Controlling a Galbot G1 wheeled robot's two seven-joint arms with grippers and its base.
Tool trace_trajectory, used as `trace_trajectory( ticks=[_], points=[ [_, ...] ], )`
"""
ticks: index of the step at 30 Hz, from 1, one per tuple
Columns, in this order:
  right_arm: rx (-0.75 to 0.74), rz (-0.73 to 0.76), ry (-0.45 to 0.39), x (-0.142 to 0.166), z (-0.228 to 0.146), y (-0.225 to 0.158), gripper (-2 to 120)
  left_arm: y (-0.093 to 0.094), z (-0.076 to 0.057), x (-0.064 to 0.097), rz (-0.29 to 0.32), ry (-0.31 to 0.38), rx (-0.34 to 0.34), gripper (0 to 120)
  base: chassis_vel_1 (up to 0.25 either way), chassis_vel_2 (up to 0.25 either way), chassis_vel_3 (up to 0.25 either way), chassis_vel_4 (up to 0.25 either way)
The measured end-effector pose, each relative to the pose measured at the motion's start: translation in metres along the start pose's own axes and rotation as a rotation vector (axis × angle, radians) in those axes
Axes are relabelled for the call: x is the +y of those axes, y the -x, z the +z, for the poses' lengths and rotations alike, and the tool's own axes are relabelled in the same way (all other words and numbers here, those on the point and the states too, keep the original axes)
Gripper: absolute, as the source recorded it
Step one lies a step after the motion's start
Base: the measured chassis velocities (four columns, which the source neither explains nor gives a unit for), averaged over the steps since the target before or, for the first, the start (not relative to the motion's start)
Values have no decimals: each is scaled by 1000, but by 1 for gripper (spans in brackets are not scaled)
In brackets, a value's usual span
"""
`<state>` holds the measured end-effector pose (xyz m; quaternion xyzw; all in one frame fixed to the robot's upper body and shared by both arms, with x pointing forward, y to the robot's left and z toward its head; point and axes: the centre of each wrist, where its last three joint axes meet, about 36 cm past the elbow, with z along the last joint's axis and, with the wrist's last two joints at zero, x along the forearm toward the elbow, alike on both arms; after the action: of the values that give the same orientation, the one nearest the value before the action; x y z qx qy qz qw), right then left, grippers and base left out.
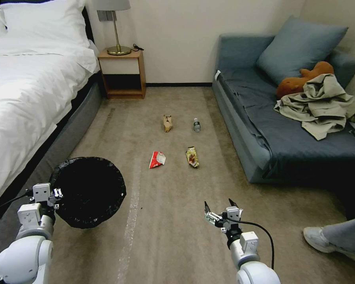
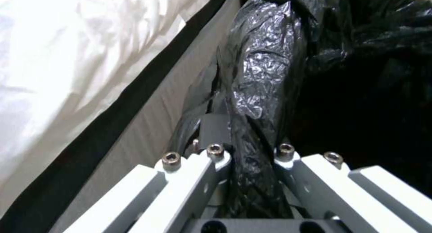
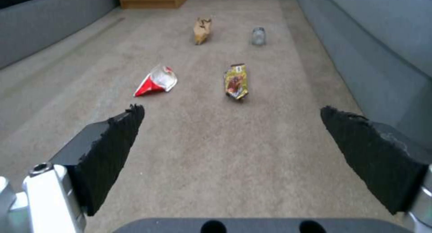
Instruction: Pick up the trash bin, then pick up the garbage on the floor and place it into the trash bin.
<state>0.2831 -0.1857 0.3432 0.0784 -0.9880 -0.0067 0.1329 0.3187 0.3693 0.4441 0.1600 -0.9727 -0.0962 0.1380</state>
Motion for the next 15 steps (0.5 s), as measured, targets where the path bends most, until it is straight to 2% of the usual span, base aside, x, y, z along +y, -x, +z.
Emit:
trace_trajectory(
  ticks=[15],
  points=[
    [7, -2, -2, 1, 3, -2, 100, -1, 0, 1, 0, 3, -9, 5, -106, 100, 110, -105]
  ],
)
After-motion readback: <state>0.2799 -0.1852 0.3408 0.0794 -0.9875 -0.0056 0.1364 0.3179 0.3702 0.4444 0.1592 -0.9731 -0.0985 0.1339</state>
